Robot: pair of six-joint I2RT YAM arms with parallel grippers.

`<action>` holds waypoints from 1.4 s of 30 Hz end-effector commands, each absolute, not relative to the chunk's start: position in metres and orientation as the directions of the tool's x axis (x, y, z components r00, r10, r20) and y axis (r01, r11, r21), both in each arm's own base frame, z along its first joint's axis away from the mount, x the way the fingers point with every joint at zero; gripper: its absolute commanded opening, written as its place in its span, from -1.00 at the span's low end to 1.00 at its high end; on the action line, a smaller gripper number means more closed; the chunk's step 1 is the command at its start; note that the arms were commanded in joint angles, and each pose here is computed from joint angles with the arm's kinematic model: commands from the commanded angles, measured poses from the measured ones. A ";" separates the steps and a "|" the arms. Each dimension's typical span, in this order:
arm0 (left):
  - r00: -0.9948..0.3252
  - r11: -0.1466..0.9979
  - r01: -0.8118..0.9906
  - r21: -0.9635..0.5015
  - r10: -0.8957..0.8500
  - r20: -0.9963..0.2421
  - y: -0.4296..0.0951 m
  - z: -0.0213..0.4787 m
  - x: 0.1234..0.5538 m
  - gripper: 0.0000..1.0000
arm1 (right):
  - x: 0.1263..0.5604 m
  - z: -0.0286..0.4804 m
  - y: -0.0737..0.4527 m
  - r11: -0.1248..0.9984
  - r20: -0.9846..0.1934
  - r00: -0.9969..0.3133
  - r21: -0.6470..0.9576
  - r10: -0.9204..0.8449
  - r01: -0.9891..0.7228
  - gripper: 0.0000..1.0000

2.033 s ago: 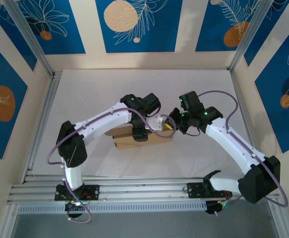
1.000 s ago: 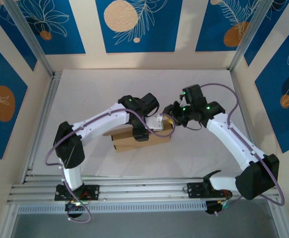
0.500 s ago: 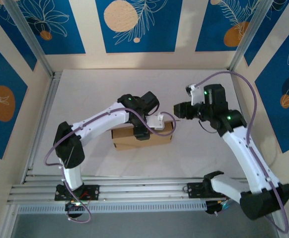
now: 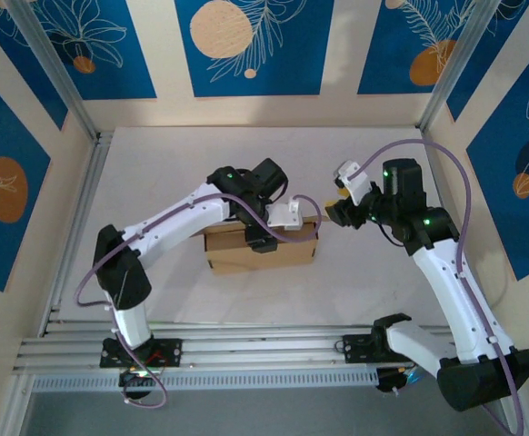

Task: Fold the paper box

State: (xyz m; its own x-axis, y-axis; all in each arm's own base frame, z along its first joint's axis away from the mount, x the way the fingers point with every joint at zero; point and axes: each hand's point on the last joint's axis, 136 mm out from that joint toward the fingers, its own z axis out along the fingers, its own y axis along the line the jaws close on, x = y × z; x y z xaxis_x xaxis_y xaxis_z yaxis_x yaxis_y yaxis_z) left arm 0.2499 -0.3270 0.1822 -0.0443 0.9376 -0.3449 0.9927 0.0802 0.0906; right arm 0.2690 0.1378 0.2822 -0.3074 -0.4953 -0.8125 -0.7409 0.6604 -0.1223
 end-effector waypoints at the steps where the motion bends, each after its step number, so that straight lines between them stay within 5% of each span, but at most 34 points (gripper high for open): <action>1: -0.052 0.118 0.983 0.142 0.915 -0.401 -0.329 0.204 0.260 0.23 | 0.245 0.272 0.145 0.490 -0.775 -0.166 -0.204 -0.610 -0.847 0.01; 23: -0.064 0.192 0.955 0.226 0.878 -0.474 -0.322 0.198 0.273 -0.23 | 0.273 0.192 0.156 0.325 -0.546 -0.169 -0.202 -0.820 -0.924 -0.08; 30: -0.071 0.205 0.953 0.225 0.869 -0.490 -0.323 0.201 0.275 -0.50 | 0.280 0.196 0.159 0.427 -0.518 -0.312 -0.116 -0.797 -0.897 -0.67; 42: -0.081 0.208 0.954 0.217 0.873 -0.481 -0.325 0.193 0.277 -1.00 | 0.268 0.193 0.151 0.578 -0.457 -0.499 -0.040 -0.736 -0.815 -0.51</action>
State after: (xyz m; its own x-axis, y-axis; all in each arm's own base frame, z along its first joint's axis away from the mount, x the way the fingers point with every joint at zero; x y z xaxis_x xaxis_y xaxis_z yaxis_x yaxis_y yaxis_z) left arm 0.2747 -0.3285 0.1924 -0.0610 0.8777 -0.4754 0.9568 0.1871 0.2227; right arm 0.2778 0.1575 0.1912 -0.4477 -0.7468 -0.4918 -0.8380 0.5423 -0.0608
